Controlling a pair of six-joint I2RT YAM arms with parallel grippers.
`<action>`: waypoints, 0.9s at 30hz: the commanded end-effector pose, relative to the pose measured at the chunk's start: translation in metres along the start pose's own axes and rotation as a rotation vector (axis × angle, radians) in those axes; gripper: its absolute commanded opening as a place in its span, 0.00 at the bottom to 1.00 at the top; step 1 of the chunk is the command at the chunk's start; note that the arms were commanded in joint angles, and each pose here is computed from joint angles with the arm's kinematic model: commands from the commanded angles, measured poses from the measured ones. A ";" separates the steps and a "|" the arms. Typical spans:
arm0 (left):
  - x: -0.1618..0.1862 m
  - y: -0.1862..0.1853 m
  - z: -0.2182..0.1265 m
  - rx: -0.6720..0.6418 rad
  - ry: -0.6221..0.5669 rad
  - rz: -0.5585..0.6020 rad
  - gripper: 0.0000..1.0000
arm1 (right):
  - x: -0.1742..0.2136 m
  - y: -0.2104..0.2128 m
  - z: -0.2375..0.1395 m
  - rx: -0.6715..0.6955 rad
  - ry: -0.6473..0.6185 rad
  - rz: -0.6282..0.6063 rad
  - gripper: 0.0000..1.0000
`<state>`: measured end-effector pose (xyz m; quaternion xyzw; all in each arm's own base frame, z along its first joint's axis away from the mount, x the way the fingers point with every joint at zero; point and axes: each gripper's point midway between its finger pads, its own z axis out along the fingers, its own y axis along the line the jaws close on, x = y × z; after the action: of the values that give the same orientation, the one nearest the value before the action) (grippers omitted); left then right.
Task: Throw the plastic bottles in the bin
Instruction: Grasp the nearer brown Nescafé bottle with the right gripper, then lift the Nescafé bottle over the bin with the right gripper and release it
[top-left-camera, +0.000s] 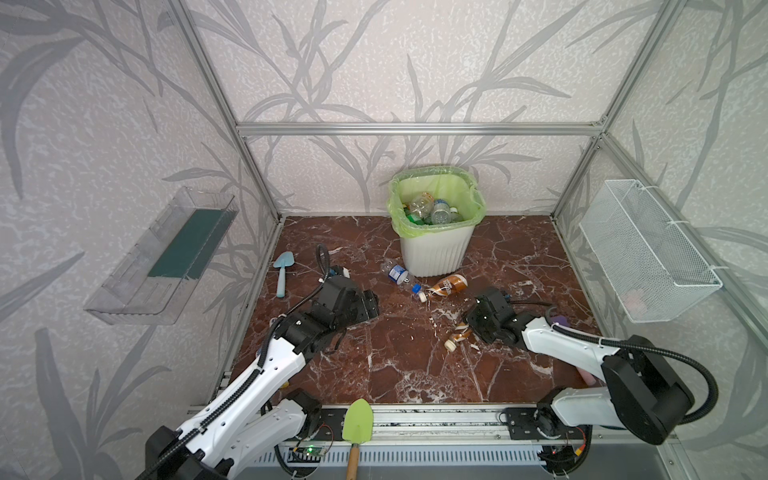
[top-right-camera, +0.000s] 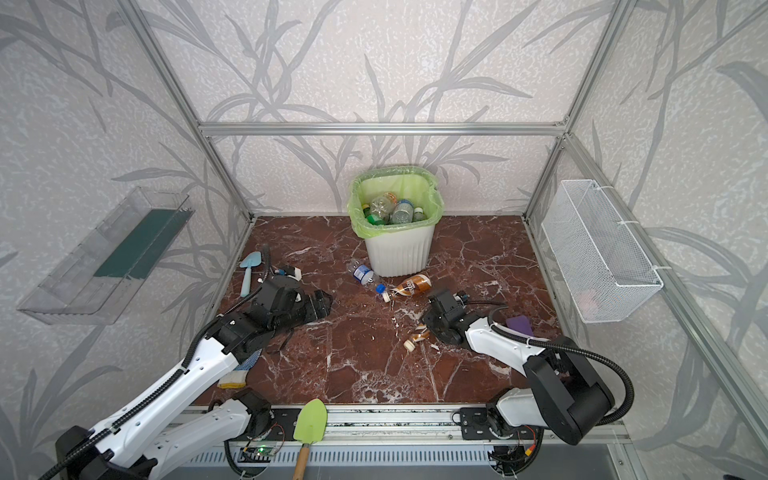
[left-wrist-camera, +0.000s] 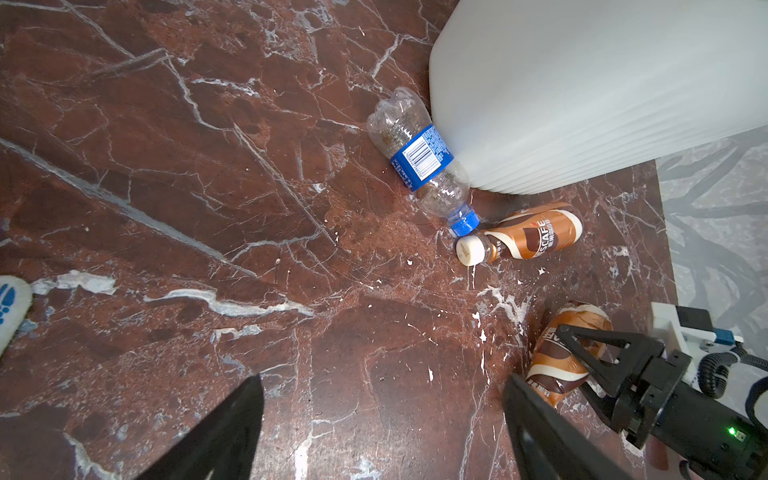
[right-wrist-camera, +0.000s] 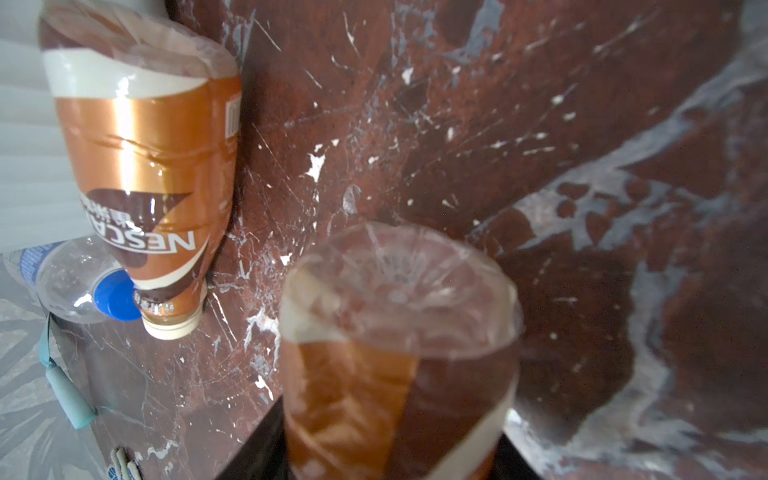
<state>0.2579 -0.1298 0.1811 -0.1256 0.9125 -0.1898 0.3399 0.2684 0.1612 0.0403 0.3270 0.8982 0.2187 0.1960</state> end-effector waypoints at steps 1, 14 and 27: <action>-0.005 -0.002 0.000 0.000 -0.011 -0.011 0.89 | 0.004 -0.007 -0.009 0.000 0.017 -0.068 0.43; -0.005 -0.007 0.006 0.005 0.007 -0.052 0.87 | 0.002 0.005 -0.058 -0.098 -0.003 -0.191 0.42; -0.008 -0.008 0.001 0.007 -0.004 -0.066 0.87 | -0.055 0.129 -0.192 -0.394 -0.258 -0.411 0.42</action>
<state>0.2617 -0.1354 0.1713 -0.1441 0.9165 -0.1945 0.3184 0.2677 0.1613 0.2302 0.1522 0.8698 0.2993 0.3616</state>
